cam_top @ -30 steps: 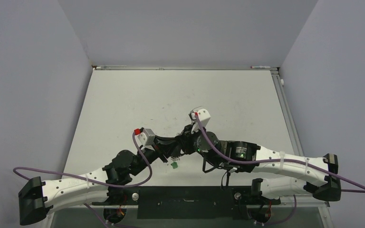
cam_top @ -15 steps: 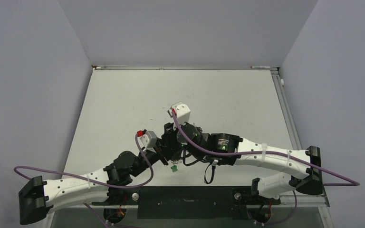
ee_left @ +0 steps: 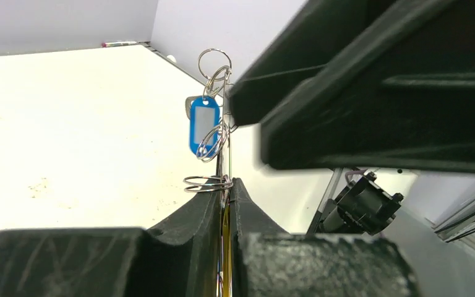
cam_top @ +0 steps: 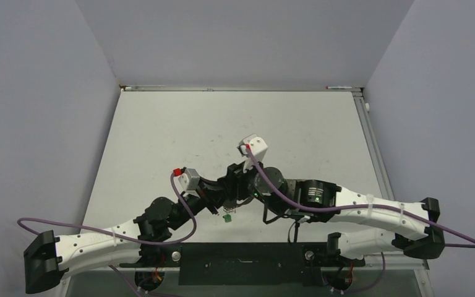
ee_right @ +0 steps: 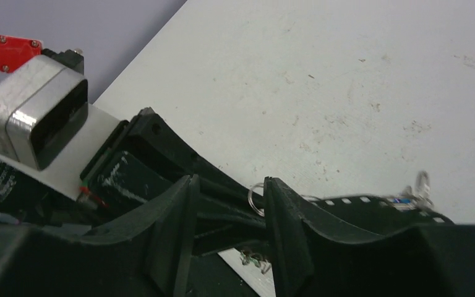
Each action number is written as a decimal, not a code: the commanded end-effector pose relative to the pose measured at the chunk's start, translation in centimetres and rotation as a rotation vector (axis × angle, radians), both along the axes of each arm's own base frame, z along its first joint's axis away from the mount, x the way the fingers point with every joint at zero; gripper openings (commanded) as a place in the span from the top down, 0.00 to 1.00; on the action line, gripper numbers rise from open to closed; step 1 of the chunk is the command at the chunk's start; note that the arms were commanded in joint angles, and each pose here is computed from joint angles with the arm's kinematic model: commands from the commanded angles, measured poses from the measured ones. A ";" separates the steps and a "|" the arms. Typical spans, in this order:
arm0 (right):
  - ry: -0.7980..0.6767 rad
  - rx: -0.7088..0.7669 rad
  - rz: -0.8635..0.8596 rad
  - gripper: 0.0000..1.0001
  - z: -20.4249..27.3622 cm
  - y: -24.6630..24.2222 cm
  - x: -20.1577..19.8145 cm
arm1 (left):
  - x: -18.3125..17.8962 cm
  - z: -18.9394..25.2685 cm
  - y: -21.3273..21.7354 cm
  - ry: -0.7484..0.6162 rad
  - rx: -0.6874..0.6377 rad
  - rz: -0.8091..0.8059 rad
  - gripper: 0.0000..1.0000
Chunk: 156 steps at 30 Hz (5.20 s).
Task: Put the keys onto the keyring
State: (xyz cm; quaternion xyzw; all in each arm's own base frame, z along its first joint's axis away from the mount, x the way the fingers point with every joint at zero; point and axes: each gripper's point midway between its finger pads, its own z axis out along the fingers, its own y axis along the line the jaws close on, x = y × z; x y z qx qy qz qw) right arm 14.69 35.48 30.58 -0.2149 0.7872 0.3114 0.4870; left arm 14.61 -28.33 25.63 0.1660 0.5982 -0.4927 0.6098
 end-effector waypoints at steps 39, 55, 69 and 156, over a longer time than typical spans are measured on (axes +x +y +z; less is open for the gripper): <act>0.013 0.494 -0.048 0.43 1.0 -4.1 -1.1 | -1.4 8.8 3.0 0.279 -0.499 -0.147 1.00; -0.006 0.597 0.000 0.56 2.8 -2.8 -1.5 | -3.2 10.1 2.4 0.287 -0.571 -0.286 1.00; 0.007 0.548 -0.012 0.61 2.4 -1.8 -1.2 | -3.5 10.0 1.8 0.280 -0.562 -0.311 1.00; -0.066 0.181 -0.089 0.94 7.3 -8.4 -0.6 | -3.1 4.6 2.6 -0.375 -0.137 -0.115 0.36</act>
